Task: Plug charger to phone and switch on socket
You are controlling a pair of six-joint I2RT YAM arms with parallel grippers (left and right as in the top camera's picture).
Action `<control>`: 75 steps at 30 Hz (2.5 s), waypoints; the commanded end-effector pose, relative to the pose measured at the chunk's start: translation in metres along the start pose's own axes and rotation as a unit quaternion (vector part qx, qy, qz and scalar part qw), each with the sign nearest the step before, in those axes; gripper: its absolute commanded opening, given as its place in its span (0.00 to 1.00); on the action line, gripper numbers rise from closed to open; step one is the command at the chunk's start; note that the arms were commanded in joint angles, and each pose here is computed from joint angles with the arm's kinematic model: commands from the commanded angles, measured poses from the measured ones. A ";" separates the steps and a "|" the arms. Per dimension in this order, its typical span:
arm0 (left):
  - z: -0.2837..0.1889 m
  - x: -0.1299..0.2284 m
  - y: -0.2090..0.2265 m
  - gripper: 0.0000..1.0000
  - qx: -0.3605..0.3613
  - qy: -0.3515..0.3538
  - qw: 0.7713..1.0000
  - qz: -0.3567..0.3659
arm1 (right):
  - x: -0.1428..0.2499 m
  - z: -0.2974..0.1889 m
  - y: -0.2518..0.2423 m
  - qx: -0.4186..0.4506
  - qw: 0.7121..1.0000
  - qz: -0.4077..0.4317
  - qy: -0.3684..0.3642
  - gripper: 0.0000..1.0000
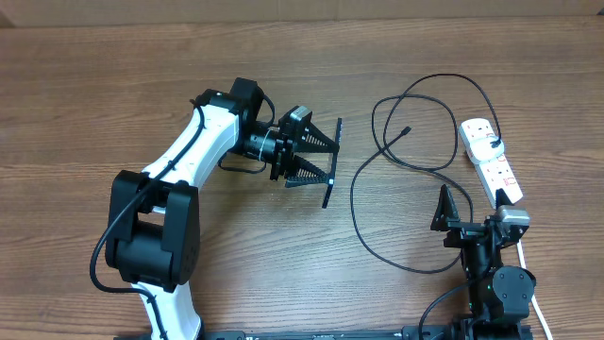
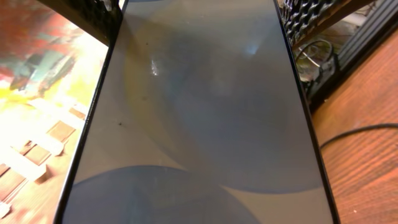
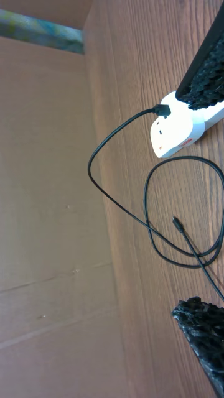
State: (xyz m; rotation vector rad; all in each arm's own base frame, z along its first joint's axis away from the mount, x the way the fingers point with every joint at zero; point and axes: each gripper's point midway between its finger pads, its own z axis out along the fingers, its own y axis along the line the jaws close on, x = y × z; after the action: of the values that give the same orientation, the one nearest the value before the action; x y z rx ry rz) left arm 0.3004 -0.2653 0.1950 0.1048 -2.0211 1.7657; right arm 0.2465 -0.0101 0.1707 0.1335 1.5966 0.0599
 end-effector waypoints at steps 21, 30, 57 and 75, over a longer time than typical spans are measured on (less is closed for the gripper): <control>-0.001 0.003 -0.021 0.58 0.039 0.014 0.999 -0.031 | 0.003 0.001 -0.001 0.002 1.000 -0.001 0.001 1.00; -0.001 0.003 -0.021 0.58 0.038 0.014 0.999 -0.036 | 0.003 0.001 -0.001 0.002 1.000 -0.001 0.001 1.00; -0.001 0.003 -0.020 0.59 0.035 0.013 0.999 -0.036 | -0.025 -0.067 0.137 -0.417 0.835 0.334 0.134 1.00; -0.001 0.003 -0.020 0.59 0.035 0.013 0.999 -0.035 | -0.079 -0.032 0.081 -0.145 0.939 0.217 0.223 0.99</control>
State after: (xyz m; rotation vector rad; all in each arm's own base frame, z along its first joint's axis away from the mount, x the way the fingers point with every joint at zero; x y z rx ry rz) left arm 0.3006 -0.2656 0.1982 0.1991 -1.9625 1.7212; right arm 0.2083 0.0711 0.2576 0.2351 1.9071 0.7986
